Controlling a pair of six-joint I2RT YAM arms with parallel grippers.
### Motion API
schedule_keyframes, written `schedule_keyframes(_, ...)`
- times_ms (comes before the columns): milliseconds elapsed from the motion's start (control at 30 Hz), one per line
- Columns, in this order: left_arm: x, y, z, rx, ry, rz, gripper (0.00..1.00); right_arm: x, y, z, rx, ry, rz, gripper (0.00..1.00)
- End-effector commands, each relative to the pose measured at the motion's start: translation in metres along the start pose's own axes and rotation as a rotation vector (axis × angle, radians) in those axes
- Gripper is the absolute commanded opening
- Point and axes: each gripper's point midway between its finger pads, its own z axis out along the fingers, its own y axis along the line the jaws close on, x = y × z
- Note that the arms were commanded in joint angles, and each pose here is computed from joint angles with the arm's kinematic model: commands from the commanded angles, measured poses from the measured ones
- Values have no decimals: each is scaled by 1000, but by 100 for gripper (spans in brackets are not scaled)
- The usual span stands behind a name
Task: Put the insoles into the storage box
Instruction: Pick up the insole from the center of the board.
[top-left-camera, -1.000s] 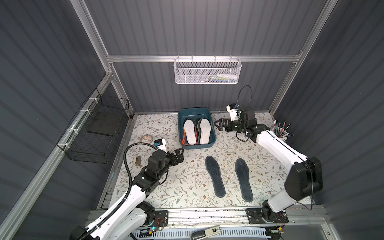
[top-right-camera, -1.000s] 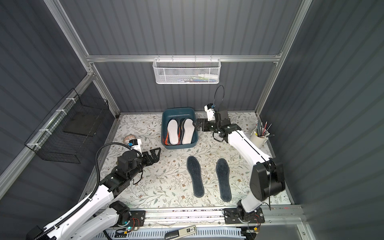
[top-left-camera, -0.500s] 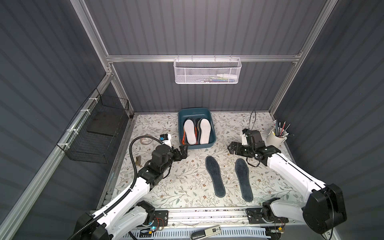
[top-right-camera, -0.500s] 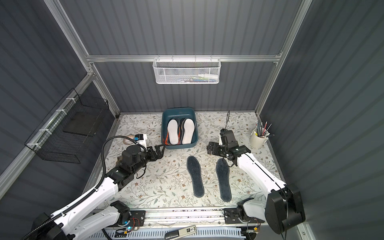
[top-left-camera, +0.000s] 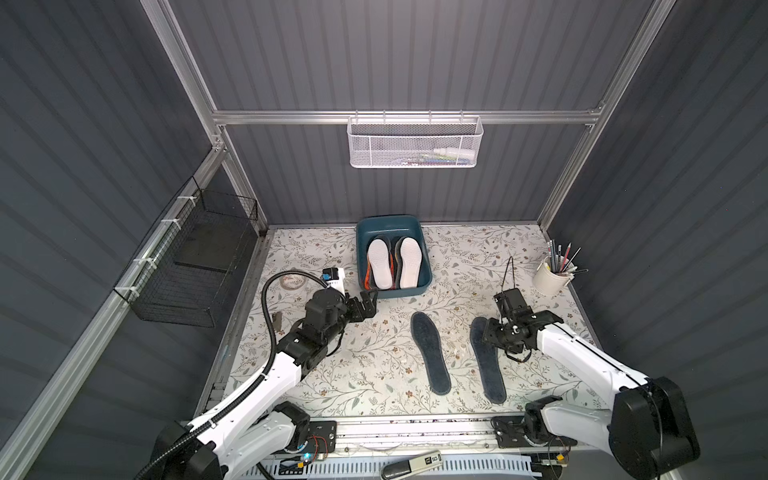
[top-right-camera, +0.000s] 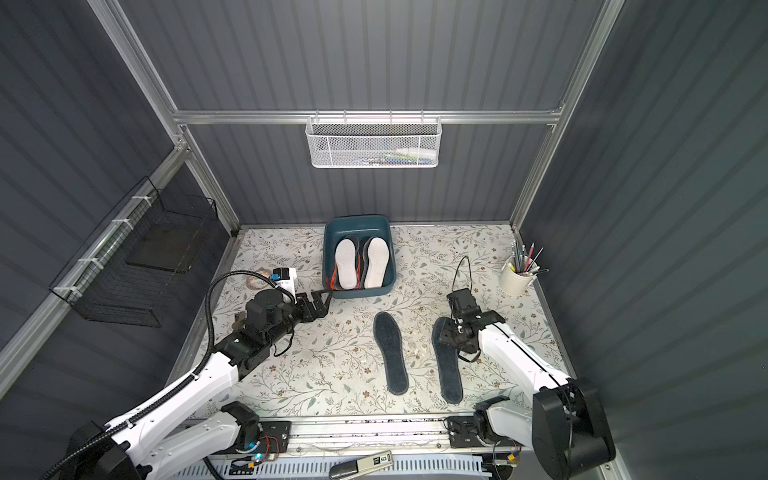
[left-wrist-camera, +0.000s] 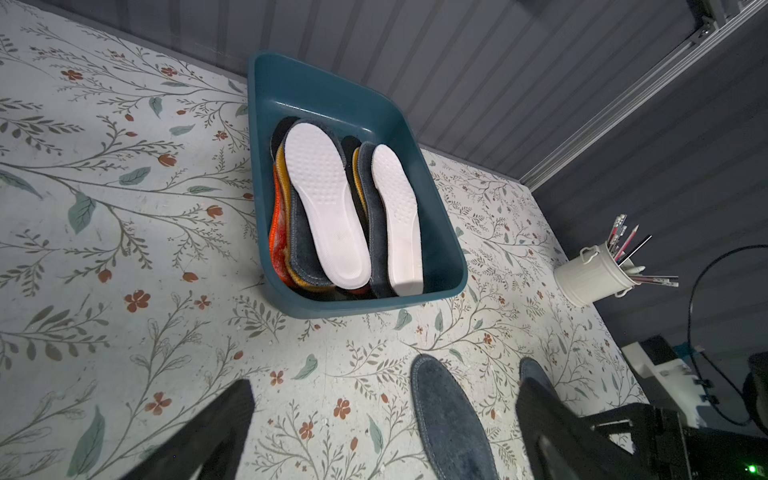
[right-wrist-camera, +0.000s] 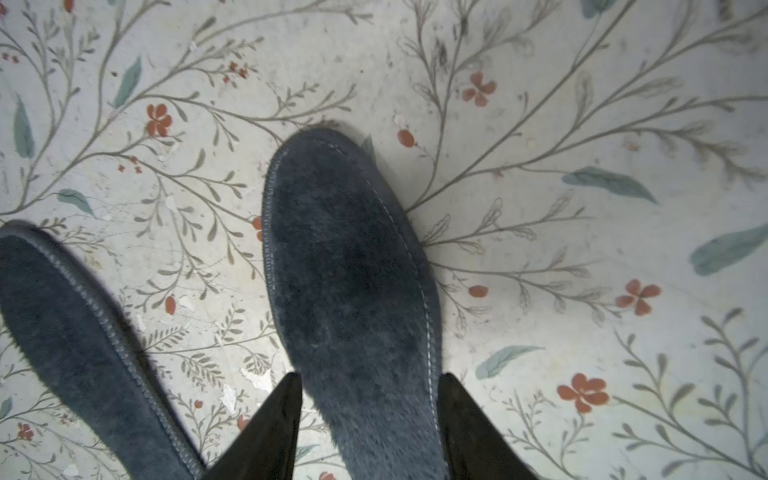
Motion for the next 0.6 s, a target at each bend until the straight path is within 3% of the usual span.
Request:
schedule_keyframes(0, -13, -11, -2, 36, -30, 11, 100, 6, -7, 9, 12, 17, 47, 51)
schedule_keyframes(367, -12, -10, -2, 32, -27, 2, 100, 19, -12, 28, -12, 66, 96, 47)
schedule_keyframes(567, -13, -10, -3, 31, -30, 1, 100, 21, -7, 32, -40, 77, 106, 35)
